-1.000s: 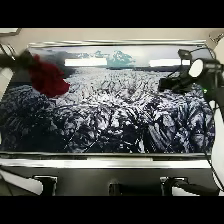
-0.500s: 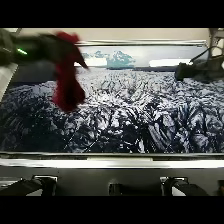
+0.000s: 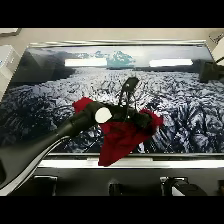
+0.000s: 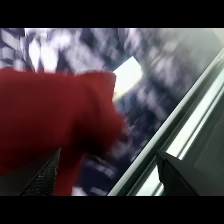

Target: Fold the clothes and pants, and hang the long-sleeved shirts on hangers.

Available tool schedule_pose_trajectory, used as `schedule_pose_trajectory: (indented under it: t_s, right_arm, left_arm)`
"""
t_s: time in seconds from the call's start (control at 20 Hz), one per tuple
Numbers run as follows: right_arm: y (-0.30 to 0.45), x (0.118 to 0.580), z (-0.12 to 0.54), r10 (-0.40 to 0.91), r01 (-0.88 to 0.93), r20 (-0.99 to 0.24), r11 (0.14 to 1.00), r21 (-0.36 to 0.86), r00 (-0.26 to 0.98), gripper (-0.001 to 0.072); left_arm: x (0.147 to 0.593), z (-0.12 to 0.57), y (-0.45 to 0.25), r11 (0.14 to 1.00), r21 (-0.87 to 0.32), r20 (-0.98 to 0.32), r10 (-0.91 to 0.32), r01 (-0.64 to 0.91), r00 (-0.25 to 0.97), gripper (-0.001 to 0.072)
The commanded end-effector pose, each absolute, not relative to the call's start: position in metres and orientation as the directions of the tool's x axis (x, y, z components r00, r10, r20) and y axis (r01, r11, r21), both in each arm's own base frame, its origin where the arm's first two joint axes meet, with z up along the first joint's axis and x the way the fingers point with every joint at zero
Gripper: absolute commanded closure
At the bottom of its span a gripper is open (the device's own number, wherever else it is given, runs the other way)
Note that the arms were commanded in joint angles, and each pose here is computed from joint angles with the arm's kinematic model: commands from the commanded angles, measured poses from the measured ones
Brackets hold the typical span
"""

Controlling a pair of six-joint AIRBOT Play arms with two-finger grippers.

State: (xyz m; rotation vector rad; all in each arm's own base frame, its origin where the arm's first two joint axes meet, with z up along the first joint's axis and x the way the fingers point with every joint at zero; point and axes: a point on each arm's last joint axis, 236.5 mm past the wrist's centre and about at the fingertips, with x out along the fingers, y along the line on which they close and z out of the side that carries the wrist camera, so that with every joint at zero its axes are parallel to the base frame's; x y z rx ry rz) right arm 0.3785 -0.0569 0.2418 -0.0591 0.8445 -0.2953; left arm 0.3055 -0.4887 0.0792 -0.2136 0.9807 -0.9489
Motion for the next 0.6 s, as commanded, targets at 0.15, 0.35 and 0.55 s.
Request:
schedule_pose_trajectory:
  t_s: [0.15,0.35,0.55]
  right_arm:
    - [-0.049,0.387,0.134,-0.203,0.110,-0.931,0.978,-0.177,0.304,0.0025]
    - [-0.017,0.372,0.055,0.248,0.207,-0.969,0.948,0.243,0.002,0.0011]
    - [-0.029,0.369,0.017,0.332,0.292,-0.940,0.910,0.296,-0.082,0.0002]
  left_arm:
    - [0.438,0.098,-0.300,0.817,-0.476,-0.763,-0.568,0.325,0.310,-0.0009]
    - [0.457,0.062,-0.137,0.910,-0.411,-0.877,-0.409,0.047,0.252,-0.0009]
    - [0.450,-0.007,-0.071,0.895,-0.414,-0.902,-0.377,-0.169,0.212,-0.0008]
